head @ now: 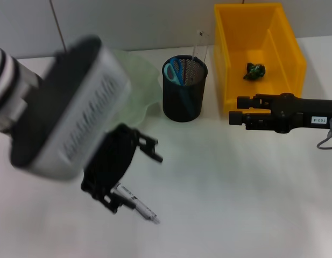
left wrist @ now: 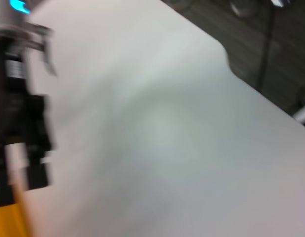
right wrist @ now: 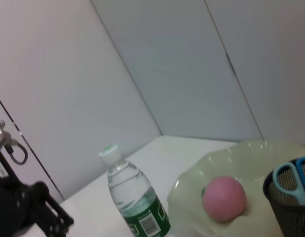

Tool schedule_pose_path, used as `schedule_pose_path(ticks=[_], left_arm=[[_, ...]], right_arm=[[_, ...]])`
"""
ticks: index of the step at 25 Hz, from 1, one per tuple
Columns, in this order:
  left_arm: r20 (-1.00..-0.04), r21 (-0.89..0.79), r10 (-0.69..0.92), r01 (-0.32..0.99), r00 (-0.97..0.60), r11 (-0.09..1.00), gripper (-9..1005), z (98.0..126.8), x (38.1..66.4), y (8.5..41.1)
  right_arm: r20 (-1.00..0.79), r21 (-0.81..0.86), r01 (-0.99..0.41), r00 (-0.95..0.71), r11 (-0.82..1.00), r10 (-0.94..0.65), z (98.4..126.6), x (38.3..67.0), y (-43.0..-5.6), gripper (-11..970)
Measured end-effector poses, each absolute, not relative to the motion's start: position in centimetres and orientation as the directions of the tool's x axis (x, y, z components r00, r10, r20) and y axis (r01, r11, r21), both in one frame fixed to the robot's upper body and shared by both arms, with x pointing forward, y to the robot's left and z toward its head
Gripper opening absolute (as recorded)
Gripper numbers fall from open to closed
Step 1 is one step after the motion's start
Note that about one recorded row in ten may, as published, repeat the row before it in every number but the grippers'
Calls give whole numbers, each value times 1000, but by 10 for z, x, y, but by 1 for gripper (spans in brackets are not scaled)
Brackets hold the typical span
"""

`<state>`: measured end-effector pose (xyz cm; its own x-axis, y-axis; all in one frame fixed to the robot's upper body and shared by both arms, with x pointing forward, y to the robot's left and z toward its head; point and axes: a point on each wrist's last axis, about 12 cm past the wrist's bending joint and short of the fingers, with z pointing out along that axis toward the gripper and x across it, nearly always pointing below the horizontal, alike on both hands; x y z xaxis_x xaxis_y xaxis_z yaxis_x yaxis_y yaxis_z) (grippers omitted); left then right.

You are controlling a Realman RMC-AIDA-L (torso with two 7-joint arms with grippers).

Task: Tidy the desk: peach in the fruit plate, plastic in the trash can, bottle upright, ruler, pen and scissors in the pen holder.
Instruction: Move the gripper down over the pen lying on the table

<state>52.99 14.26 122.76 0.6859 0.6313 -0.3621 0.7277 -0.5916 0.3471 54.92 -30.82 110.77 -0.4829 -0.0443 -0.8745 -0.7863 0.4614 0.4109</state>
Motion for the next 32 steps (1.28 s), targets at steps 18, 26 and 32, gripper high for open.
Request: schedule_pose_path(ticks=[18,26,32], left_arm=[[-69,194,547,549,834,-813,833,1181,539,94],[-23,140,536,534,844,-834,814,1176,548,74],[18,113,532,527,847,-842,796,1173,555,66]], right_arm=[[-852,397,-784,-508,477,-125,1121,566,-312,750],[-838,373,-790,-512,486,-190,1124,572,-310,750],[-833,361,-795,-510,488,-215,1125,574,-310,750]])
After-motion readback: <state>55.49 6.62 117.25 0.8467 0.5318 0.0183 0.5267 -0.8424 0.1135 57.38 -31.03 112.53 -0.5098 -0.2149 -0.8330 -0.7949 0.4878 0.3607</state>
